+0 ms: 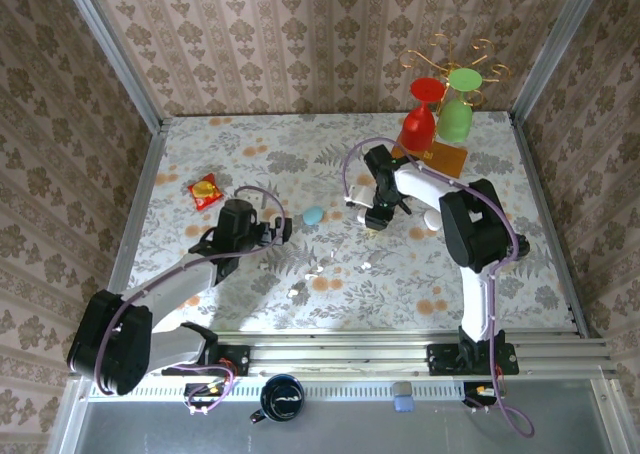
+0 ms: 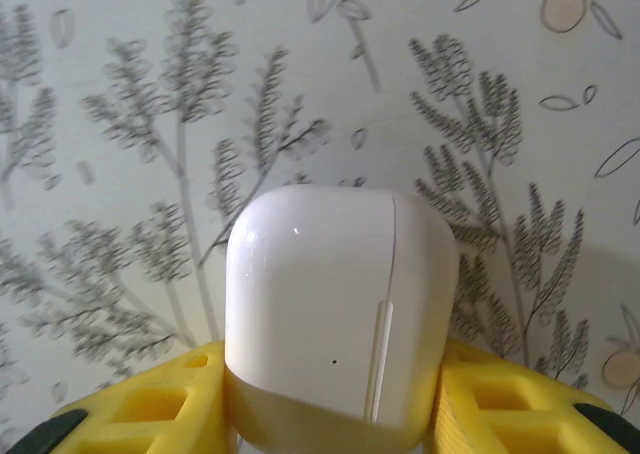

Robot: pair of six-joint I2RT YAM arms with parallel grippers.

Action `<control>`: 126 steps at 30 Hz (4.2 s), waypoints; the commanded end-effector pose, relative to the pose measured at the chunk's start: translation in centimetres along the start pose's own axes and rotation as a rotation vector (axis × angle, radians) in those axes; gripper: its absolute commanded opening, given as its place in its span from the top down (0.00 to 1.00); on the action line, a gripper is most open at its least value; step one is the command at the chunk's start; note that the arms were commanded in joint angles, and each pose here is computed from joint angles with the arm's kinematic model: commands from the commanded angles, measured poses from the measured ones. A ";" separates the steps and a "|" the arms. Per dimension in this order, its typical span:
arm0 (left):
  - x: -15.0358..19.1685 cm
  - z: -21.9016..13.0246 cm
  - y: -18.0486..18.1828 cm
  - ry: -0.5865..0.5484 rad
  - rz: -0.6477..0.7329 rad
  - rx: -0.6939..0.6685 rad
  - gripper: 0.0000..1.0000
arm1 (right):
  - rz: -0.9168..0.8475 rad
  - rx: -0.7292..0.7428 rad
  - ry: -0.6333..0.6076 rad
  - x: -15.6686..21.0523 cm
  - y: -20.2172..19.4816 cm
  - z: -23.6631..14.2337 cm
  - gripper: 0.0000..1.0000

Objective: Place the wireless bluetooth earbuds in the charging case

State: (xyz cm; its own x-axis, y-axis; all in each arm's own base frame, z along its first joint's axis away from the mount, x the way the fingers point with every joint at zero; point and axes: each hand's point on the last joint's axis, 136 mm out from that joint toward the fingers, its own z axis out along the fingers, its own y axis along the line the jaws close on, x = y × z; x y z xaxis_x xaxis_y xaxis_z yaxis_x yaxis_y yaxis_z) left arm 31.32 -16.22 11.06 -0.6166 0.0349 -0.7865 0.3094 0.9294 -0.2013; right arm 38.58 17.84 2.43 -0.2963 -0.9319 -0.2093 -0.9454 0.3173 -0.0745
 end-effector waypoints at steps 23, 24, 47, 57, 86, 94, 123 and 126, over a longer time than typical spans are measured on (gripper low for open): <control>-2.4 -1.6 -13.1 0.192 -0.504 0.792 0.38 | -0.266 0.034 -0.387 -10.2 8.8 -10.2 0.60; -2.3 -1.5 -13.4 0.195 -0.512 0.808 0.41 | -0.268 0.037 -0.385 -10.2 8.8 -10.2 0.60; -1.5 0.0 -16.8 0.247 -0.520 0.940 0.81 | -0.264 0.083 -0.425 -11.7 7.7 -10.7 0.59; -5.1 -1.8 -16.3 -0.161 -0.164 1.042 0.95 | -0.247 0.043 -0.678 -12.0 9.5 -16.2 0.12; -5.8 -11.3 -19.2 -0.659 0.657 1.170 1.00 | 0.142 0.072 -1.093 -9.9 8.6 -23.9 0.09; -4.8 -10.5 -18.4 -0.680 0.695 1.107 1.00 | 0.216 0.071 -1.121 -10.1 7.7 -25.2 0.09; -6.3 -12.0 -17.6 -0.596 0.536 1.164 1.00 | -0.088 -0.133 -1.004 -11.3 13.5 -21.2 0.50; -6.0 -11.8 -17.5 -0.588 0.536 1.163 1.00 | -0.105 -0.156 -1.018 -11.3 14.0 -21.7 0.51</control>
State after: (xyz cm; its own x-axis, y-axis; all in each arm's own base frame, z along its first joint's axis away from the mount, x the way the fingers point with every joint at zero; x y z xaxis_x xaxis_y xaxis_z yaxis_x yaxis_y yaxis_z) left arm 21.40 -28.66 25.22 0.0600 -0.1244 -0.9904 0.9979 0.0332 0.0563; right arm 26.60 28.70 23.31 -0.0598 -0.3704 -0.9269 -0.9764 0.2148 -0.0229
